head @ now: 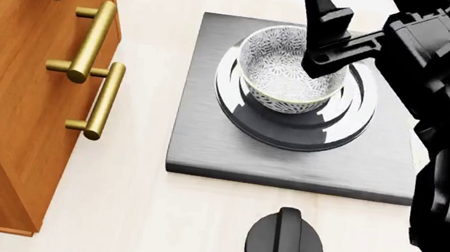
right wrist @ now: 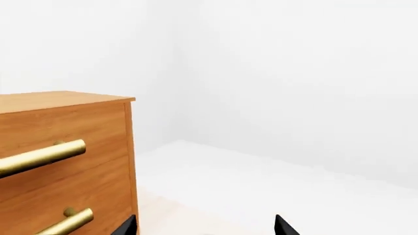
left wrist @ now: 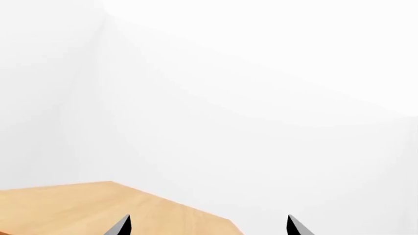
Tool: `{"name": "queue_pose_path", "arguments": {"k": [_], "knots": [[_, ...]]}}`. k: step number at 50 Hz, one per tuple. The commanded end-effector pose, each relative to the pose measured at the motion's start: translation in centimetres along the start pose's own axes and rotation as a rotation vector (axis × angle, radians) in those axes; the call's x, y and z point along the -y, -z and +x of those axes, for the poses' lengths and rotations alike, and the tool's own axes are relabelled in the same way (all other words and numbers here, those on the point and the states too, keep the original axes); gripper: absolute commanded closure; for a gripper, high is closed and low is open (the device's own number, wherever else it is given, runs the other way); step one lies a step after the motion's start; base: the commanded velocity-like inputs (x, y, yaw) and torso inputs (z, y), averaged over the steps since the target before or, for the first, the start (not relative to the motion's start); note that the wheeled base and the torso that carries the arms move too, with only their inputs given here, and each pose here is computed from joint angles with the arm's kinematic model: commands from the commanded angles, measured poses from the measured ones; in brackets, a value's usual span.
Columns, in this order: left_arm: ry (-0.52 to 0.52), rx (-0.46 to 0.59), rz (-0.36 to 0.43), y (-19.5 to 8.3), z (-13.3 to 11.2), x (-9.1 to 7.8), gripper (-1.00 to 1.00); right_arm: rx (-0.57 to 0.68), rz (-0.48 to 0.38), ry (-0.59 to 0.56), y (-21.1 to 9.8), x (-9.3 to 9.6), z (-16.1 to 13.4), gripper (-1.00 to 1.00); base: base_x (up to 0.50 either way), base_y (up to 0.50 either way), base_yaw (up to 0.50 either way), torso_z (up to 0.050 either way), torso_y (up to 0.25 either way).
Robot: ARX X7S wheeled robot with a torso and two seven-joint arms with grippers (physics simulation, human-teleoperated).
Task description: Put the bowl on the stove.
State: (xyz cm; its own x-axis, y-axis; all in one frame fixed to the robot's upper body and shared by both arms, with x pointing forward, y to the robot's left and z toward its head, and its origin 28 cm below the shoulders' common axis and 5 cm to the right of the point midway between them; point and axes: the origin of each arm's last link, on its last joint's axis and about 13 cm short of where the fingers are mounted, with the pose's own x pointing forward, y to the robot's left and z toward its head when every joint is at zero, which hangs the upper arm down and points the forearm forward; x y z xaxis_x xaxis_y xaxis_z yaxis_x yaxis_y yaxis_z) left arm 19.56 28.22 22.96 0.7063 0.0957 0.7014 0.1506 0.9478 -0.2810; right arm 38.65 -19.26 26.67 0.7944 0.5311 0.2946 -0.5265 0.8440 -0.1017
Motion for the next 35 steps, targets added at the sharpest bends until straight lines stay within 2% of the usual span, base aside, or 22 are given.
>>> {"name": "queue_pose_path", "arguments": {"k": [1,2,5,10,14,35], "knots": [[0.005,0.002,0.0,-0.1,0.0,0.1,-1.0,0.134,-0.04,0.017,-0.7,-2.2,-5.9,-1.0,0.0,0.0,0.0,0.0,0.0],[0.006,0.003,0.0,-0.1,0.0,0.1,-1.0,0.164,-0.07,0.027,-0.8,-2.4,-6.5,-1.0,0.0,0.0,0.0,0.0,0.0],[0.006,0.003,0.0,-0.1,0.0,0.1,-1.0,0.223,-0.071,0.057,-0.9,-2.5,-7.4,-1.0,0.0,0.0,0.0,0.0,0.0],[0.005,0.004,-0.002,-0.2,0.0,0.1,-1.0,0.512,-0.049,0.077,-1.9,-3.4,-9.2,-1.0,0.0,0.0,0.0,0.0,0.0],[0.007,0.006,-0.004,-0.3,0.1,0.1,-1.0,0.634,-0.051,0.07,-2.1,-4.1,-10.1,-1.0,0.0,0.0,0.0,0.0,0.0],[0.006,0.03,-0.009,-1.0,0.4,0.2,-1.0,0.757,-0.088,0.076,-3.1,-5.9,-13.1,-1.0,0.0,0.0,0.0,0.0,0.0]]}}
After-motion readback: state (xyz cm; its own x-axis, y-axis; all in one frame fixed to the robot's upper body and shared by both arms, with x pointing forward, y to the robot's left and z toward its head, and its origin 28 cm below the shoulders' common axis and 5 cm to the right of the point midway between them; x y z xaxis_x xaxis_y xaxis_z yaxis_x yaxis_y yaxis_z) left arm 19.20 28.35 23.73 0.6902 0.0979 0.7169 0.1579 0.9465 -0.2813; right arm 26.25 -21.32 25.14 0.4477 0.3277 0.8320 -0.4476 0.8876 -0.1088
